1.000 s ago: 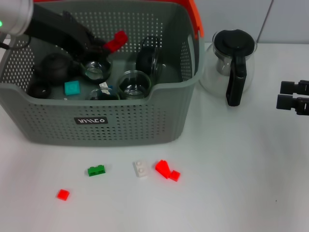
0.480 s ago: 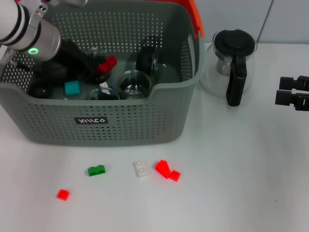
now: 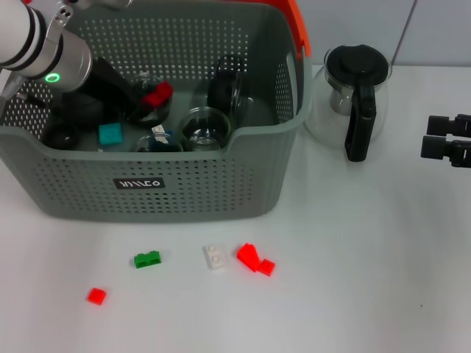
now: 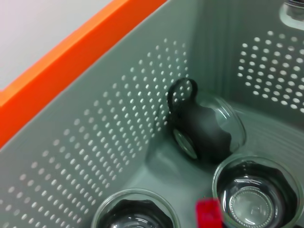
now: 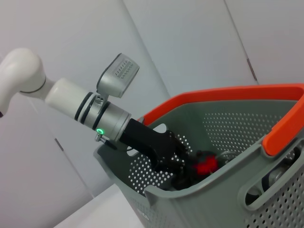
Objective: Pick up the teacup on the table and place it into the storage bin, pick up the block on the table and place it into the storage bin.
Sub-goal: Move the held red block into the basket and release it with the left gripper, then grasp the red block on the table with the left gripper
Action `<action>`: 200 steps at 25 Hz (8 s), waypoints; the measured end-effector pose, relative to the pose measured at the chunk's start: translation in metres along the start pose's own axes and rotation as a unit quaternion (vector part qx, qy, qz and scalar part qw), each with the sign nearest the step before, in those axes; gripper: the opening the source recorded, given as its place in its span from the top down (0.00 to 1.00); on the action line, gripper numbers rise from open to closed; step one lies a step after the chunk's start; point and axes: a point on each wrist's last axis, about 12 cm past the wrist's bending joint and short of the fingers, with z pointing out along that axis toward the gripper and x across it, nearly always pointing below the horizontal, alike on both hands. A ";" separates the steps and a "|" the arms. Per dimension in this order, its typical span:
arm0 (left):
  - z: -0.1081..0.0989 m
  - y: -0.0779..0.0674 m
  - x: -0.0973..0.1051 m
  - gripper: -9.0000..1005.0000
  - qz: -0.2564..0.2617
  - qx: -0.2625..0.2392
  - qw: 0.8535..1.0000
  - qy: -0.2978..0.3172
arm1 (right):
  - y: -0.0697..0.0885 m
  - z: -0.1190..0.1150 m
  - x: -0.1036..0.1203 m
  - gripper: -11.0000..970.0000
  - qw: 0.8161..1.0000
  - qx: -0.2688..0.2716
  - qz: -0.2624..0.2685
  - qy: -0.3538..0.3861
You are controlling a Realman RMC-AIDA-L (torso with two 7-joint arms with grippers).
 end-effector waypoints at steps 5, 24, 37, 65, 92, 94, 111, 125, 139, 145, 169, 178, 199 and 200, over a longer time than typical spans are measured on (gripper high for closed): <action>0.002 -0.004 0.000 0.80 -0.010 0.006 1.000 -0.010 | 0.000 0.000 0.000 0.15 1.000 0.000 0.000 -0.001; -0.068 -0.039 0.040 0.17 -0.116 0.171 0.922 -0.326 | 0.000 -0.010 0.003 0.15 0.999 0.015 0.008 -0.028; -0.094 -0.060 0.106 0.17 -0.122 0.262 0.931 -0.221 | 0.000 -0.014 0.008 0.15 0.999 0.023 0.016 -0.037; -0.065 -0.090 0.051 0.19 0.052 0.190 0.967 0.161 | -0.003 -0.014 0.015 0.15 0.998 0.032 0.032 -0.040; -0.040 -0.089 0.070 0.28 -0.052 0.151 0.970 0.185 | -0.003 -0.019 0.021 0.15 0.998 0.040 0.036 -0.040; -0.040 -0.087 0.072 0.28 -0.058 0.142 0.969 0.194 | -0.002 -0.019 0.021 0.15 0.998 0.040 0.036 -0.040; -0.025 -0.089 0.084 0.28 -0.035 0.156 0.967 0.200 | -0.002 -0.020 0.023 0.15 0.998 0.041 0.036 -0.040; -0.017 -0.085 0.097 0.30 -0.042 0.139 0.972 0.183 | -0.003 -0.021 0.027 0.15 0.997 0.045 0.043 -0.042; -0.018 -0.089 0.094 0.34 -0.070 0.133 0.967 0.205 | -0.002 -0.021 0.028 0.15 0.997 0.045 0.044 -0.042; -0.018 -0.089 0.094 0.35 -0.074 0.134 0.966 0.209 | -0.002 -0.022 0.028 0.15 0.997 0.046 0.044 -0.042; -0.015 -0.096 0.090 0.51 -0.056 0.138 0.961 0.232 | -0.002 -0.023 0.030 0.15 0.997 0.048 0.045 -0.041; -0.013 -0.096 0.091 0.55 -0.056 0.137 0.961 0.234 | -0.002 -0.024 0.032 0.15 0.997 0.049 0.044 -0.042; -0.005 -0.097 0.092 0.55 -0.061 0.135 0.960 0.236 | -0.001 -0.024 0.035 0.15 0.997 0.044 0.050 -0.041; -0.005 -0.097 0.092 0.55 -0.060 0.135 0.960 0.237 | -0.001 -0.024 0.035 0.15 0.997 0.044 0.050 -0.041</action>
